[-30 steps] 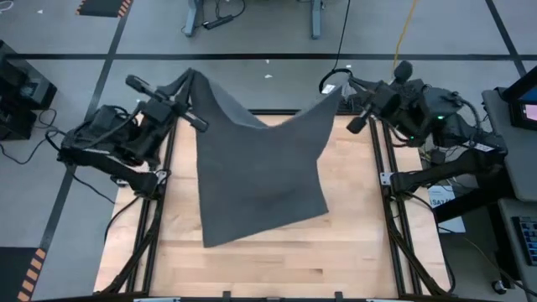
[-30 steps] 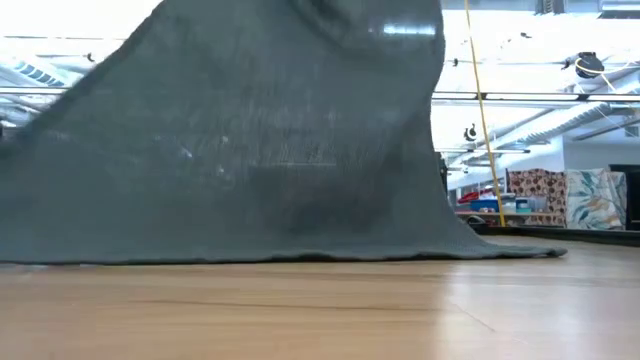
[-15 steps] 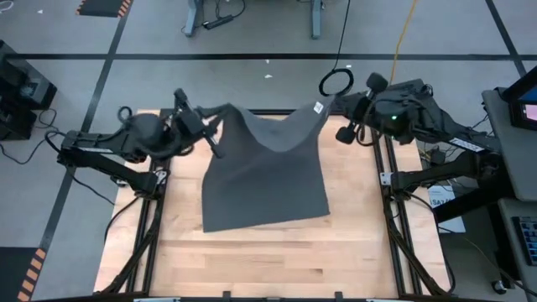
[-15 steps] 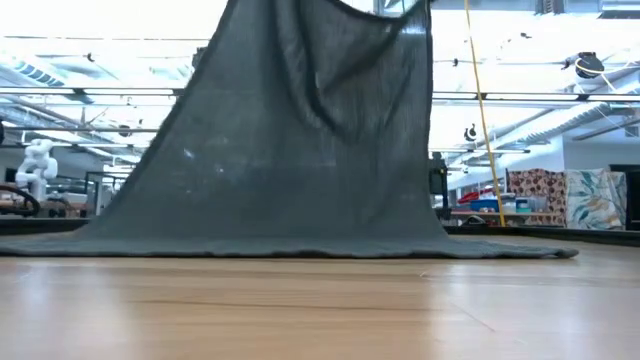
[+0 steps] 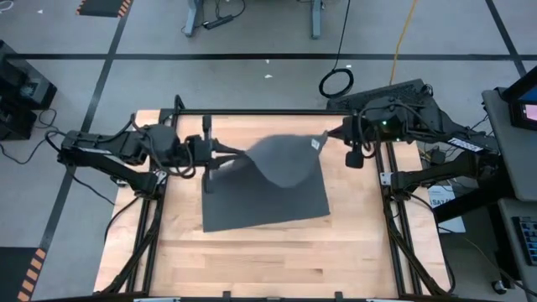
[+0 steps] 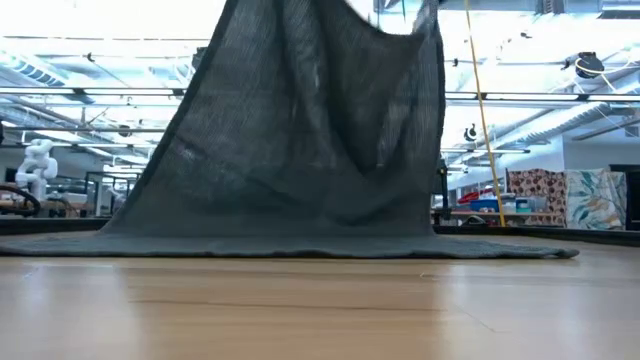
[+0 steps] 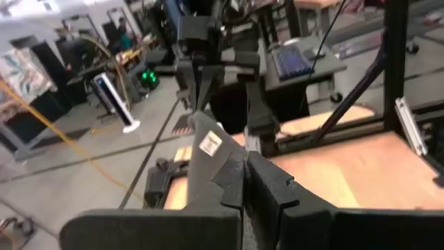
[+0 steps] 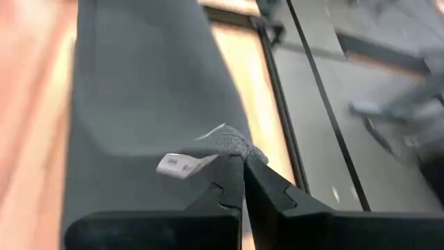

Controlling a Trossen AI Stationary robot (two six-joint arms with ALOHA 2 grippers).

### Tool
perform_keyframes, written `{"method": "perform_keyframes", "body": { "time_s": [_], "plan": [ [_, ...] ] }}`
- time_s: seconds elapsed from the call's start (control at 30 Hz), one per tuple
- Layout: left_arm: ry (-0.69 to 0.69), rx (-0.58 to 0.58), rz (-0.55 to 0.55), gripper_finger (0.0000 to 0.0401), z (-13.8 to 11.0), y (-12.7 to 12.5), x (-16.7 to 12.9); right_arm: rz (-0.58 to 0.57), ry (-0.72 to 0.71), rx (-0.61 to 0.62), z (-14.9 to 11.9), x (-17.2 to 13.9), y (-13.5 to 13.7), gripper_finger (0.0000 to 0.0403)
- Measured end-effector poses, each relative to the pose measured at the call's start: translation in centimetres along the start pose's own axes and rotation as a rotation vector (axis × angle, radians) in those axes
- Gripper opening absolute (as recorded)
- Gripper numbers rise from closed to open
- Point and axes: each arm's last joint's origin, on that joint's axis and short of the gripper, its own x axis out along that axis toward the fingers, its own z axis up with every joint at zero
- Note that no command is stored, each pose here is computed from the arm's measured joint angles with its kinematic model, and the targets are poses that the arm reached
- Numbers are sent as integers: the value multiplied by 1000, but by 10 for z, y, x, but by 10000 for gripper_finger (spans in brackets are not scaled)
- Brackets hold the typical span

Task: Roll towel into tight, uniform cylinder
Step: Roll the towel

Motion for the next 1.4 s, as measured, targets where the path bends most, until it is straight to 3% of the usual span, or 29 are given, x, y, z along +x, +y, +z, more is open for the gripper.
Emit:
{"method": "perform_keyframes", "body": {
  "time_s": [0.3, 0.43, 0.53, 0.63, 0.77, 0.87, 1.07, 1.2, 1.4],
  "plan": [
    [-64, 65, 5, 11, 5, -3, 10, 81, -234, -35, 21, 1, -1, 0],
    [-43, 82, 25, 11, 2, -5, 17, 122, -255, -42, 23, 1, 1, 0],
    [-4, 65, 151, 11, 1, -2, 19, 108, -229, -39, 21, 1, 3, 0],
    [92, 65, 413, 11, -1, 6, 17, 79, -158, -16, 16, 2, 5, 0],
    [287, 125, 829, 11, -8, 24, 11, -39, 3, 52, 3, 5, 4, 0],
    [360, 126, 965, 11, -16, 40, 12, -208, 111, 92, -9, 14, 1, 0],
    [467, 126, 1073, 11, -46, 67, 20, -562, 197, 96, -28, 39, -12, 0],
    [498, 115, 1030, 11, -68, 70, 27, -629, 194, 93, -35, 51, -22, 0],
    [515, 98, 970, 11, -81, 66, 30, -714, 142, 32, -38, 64, -37, 0]
  ]
}}
